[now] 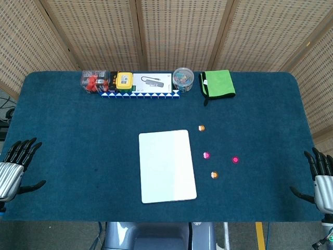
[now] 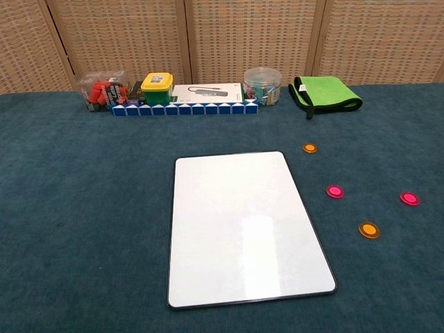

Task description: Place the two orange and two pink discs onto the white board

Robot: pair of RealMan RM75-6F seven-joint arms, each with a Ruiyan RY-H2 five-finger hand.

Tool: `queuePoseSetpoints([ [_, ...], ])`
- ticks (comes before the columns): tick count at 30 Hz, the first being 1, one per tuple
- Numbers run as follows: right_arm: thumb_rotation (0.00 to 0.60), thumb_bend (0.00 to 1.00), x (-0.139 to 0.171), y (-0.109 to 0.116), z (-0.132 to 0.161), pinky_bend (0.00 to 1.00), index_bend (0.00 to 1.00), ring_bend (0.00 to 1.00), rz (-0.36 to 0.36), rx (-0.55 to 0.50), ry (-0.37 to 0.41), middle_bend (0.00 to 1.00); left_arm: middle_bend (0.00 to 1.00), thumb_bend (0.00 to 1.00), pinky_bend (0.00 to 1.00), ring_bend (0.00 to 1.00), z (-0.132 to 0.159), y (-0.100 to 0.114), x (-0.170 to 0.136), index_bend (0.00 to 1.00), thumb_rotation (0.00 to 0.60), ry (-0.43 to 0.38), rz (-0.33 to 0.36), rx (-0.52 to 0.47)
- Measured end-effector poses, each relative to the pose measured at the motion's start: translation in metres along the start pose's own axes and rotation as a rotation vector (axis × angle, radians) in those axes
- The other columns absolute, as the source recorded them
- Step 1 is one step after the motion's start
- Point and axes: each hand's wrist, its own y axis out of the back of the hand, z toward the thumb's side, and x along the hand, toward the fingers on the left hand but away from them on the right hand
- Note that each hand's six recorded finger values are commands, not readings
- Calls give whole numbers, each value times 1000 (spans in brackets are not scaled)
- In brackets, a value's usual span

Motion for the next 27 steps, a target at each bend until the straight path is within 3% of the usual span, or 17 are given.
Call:
queuePoseSetpoints([
  [13,600,0,-10,-3,5,0,3,0,12,-21,5,0,0,0,0,0,-1,0,0,0,600,0,9,-8],
  [17,600,29,-32,-8,21,0,75,0,7,-18,52,0,0,0,0,0,0,0,1,0,600,-2,8,-14],
  [20,600,109,-50,-13,33,0,161,0,23,-20,87,0,0,0,0,0,0,-1,1,0,600,-4,5,-14],
  [24,600,165,-84,-25,53,0,267,0,76,-27,130,0,0,0,0,0,0,-2,2,0,600,-1,-1,-18],
  [27,600,228,-112,-35,70,0,280,0,129,-23,153,0,0,0,0,0,0,-2,3,0,600,1,-2,-19],
])
